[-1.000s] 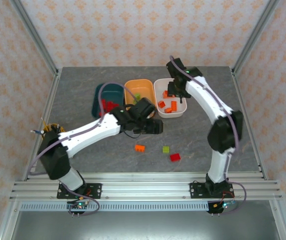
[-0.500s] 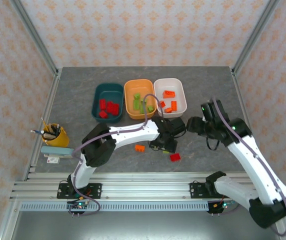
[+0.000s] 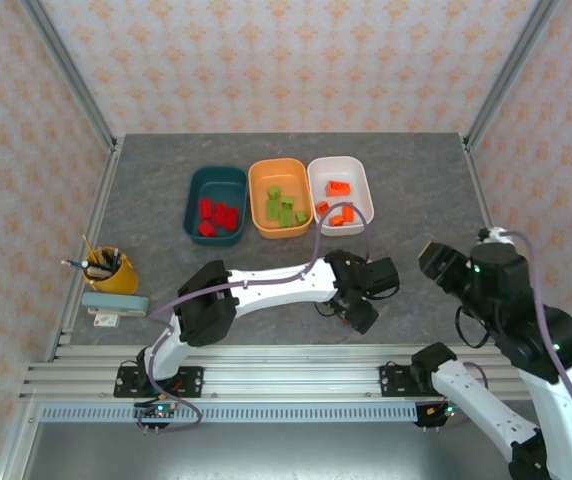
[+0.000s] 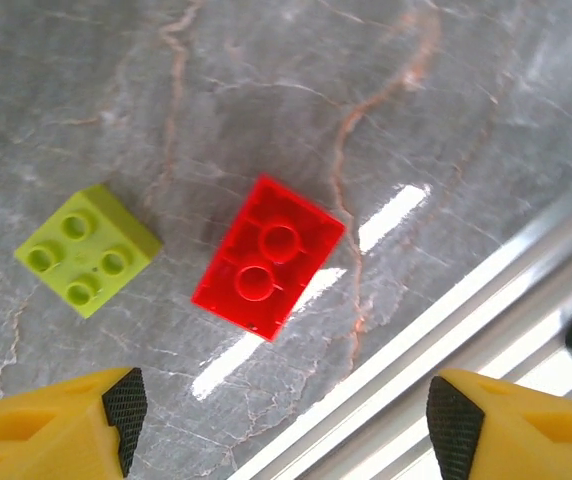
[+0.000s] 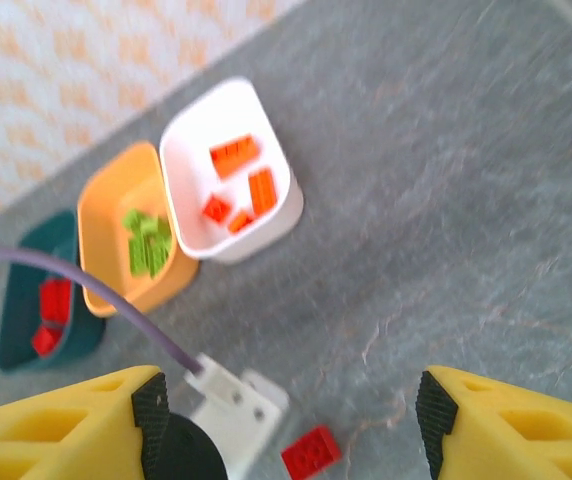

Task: Sort the legos into containers by color

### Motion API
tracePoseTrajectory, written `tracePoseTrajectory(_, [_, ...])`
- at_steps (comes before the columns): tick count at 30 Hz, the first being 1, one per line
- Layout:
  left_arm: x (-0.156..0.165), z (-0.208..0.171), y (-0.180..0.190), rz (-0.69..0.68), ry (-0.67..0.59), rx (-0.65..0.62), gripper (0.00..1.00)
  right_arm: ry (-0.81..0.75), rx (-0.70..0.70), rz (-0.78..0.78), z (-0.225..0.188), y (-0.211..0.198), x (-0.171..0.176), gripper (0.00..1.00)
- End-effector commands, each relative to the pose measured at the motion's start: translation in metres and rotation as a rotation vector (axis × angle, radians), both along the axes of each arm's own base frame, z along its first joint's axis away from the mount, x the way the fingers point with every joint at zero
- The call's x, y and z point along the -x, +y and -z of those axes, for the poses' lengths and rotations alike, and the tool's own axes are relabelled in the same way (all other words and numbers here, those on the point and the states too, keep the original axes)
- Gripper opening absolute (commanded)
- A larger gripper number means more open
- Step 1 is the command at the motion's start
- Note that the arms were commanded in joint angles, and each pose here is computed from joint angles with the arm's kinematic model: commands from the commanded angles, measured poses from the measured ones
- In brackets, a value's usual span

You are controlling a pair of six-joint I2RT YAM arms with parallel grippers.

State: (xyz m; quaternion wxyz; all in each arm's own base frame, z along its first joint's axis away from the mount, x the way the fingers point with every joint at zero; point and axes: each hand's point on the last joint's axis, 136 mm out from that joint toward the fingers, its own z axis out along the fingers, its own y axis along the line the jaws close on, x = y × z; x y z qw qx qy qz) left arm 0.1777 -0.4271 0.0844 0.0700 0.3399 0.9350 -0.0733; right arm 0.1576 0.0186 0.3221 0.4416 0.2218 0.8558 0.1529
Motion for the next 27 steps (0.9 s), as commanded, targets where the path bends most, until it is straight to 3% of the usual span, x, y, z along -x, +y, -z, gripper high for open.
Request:
tracePoseTrajectory(1, [0.0, 0.001, -0.009, 0.177, 0.001, 0.009, 0.75, -0.055, 0.04, 0.137, -0.016, -0.032, 0.013, 0.7])
tracePoseTrajectory(8, [-0.003, 0.013, -0.012, 0.287, -0.01, -0.046, 0.74, -0.027, 0.033, 0.112, -0.016, -0.026, 0.013, 0.71])
tracePoseTrajectory(19, [-0.013, 0.042, -0.015, 0.306, -0.02, -0.116, 0.77, -0.005, 0.016, 0.069, -0.01, -0.015, 0.007, 0.71])
tracePoseTrajectory(22, [-0.012, 0.049, -0.012, 0.312, -0.012, -0.134, 0.71, 0.001, 0.013, 0.061, -0.007, -0.012, 0.004, 0.71])
tracePoseTrajectory(27, [-0.013, 0.055, -0.008, 0.314, -0.018, -0.153, 0.44, 0.011, 0.017, 0.048, -0.004, -0.008, 0.001, 0.71])
